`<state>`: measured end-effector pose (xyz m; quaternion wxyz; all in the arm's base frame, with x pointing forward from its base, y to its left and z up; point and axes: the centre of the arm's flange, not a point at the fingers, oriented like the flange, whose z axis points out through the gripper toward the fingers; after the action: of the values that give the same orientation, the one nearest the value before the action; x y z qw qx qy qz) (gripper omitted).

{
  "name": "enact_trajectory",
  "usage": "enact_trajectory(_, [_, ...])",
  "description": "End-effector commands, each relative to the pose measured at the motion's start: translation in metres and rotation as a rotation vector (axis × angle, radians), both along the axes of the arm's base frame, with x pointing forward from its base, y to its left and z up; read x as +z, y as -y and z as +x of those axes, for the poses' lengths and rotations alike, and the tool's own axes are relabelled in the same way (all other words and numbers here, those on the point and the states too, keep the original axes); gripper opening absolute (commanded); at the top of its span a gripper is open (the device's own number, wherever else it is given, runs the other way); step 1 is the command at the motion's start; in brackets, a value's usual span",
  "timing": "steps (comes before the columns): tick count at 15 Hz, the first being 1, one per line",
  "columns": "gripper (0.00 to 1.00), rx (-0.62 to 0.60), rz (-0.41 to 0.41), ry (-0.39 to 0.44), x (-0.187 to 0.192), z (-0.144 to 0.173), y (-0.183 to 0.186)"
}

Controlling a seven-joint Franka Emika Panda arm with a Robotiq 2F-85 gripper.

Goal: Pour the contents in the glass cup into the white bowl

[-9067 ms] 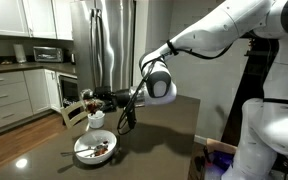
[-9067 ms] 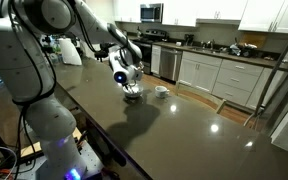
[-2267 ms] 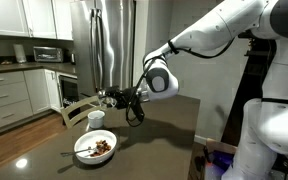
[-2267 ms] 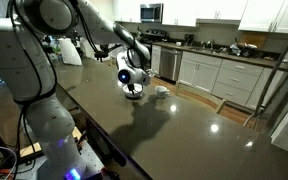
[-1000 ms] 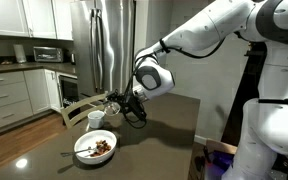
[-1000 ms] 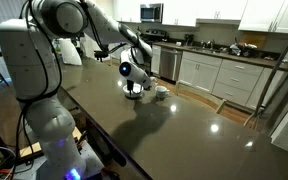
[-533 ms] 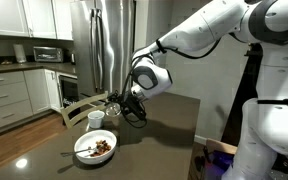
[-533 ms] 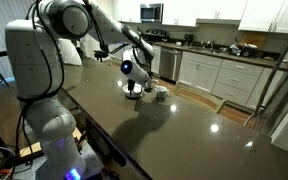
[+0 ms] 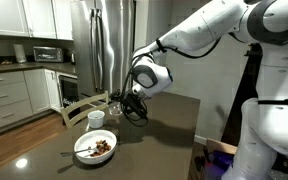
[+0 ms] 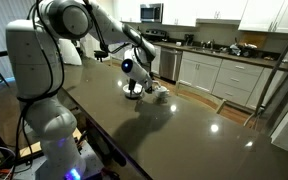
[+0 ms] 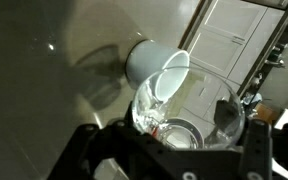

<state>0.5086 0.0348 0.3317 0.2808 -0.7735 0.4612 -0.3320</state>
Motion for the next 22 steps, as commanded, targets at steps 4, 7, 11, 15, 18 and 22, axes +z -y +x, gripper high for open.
enact_trajectory(4, [0.54, -0.100, 0.119, -0.142, -0.009, -0.006, -0.014])
enact_trajectory(7, [0.54, -0.130, 0.129, -0.164, -0.013, -0.008, -0.017])
enact_trajectory(11, [0.54, -0.150, 0.134, -0.187, -0.006, -0.007, -0.010])
enact_trajectory(15, [0.54, -0.175, 0.203, -0.215, 0.003, -0.002, -0.003])
enact_trajectory(18, [0.54, -0.187, 0.239, -0.231, 0.001, -0.003, -0.007])
enact_trajectory(22, [0.54, -0.204, 0.256, -0.238, 0.000, 0.000, -0.002])
